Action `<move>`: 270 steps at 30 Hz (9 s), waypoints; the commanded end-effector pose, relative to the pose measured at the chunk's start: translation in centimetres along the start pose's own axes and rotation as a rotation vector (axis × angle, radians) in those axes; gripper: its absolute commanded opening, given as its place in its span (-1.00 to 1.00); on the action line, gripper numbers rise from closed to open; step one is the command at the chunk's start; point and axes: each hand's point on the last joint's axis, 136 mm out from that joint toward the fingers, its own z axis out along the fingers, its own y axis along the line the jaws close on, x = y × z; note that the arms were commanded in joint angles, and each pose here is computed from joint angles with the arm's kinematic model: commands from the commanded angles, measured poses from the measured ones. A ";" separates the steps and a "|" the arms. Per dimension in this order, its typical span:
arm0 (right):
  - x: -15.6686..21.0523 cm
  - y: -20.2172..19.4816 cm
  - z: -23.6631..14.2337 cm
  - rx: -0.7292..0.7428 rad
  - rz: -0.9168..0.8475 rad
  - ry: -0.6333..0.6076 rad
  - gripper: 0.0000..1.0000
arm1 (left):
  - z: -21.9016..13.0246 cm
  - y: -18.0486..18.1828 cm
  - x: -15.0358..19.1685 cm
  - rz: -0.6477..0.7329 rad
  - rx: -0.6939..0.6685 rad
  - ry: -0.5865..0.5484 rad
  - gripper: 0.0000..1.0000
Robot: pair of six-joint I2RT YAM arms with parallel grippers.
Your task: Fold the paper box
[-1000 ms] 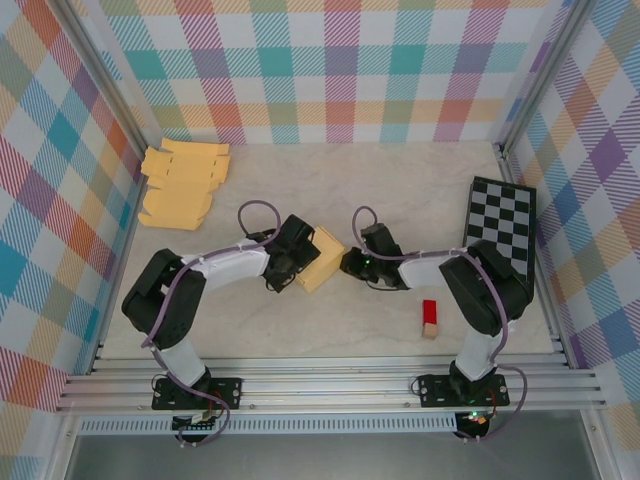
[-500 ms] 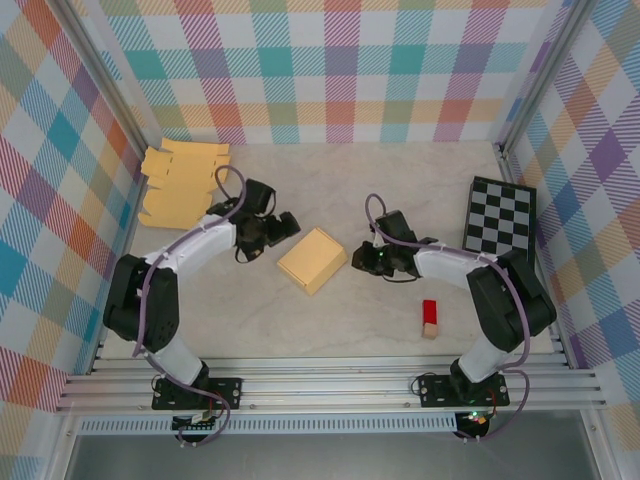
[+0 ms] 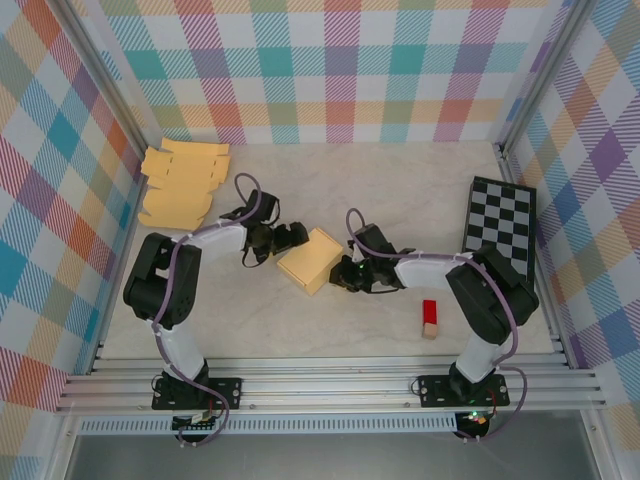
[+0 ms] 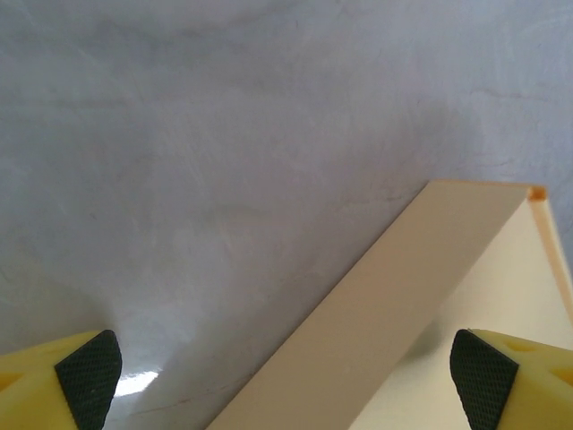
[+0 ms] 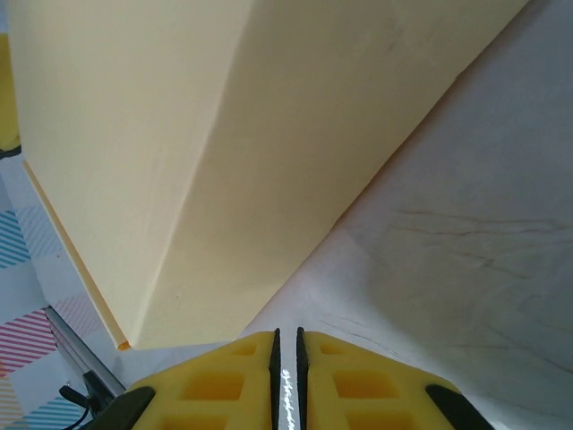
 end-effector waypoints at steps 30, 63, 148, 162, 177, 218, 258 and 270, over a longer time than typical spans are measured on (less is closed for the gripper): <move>0.0 6.2 1.8 -0.368 0.319 -0.105 -0.75 | 2.9 -4.1 16.8 -0.362 -0.084 0.111 0.94; -6.0 -6.0 -9.6 0.129 -0.063 -0.214 -0.72 | 1.4 -7.2 0.9 0.046 -0.095 -0.004 0.97; -26.2 -13.8 -14.4 0.803 -0.507 -0.181 0.26 | -16.9 7.4 0.1 -0.278 -0.273 -0.293 1.00; -31.4 -11.7 -18.8 0.539 -0.038 -0.447 0.23 | -17.2 8.7 -2.6 -0.304 -0.307 -0.300 1.00; -14.3 4.8 -22.6 0.172 -0.540 -0.581 0.23 | -12.0 18.9 -18.5 -0.372 -0.450 -0.290 1.00; -4.9 1.0 -26.5 0.257 -0.441 -0.567 0.37 | -5.1 -7.8 13.1 -0.195 -0.184 -0.050 1.00; -11.6 -4.8 -6.9 0.152 -0.281 -0.207 -0.36 | 2.7 -2.5 -6.4 0.420 0.098 0.148 -0.29; -14.2 1.0 -14.0 0.140 -0.867 -0.130 0.05 | -7.1 -4.7 -6.4 0.433 0.066 -0.246 -1.00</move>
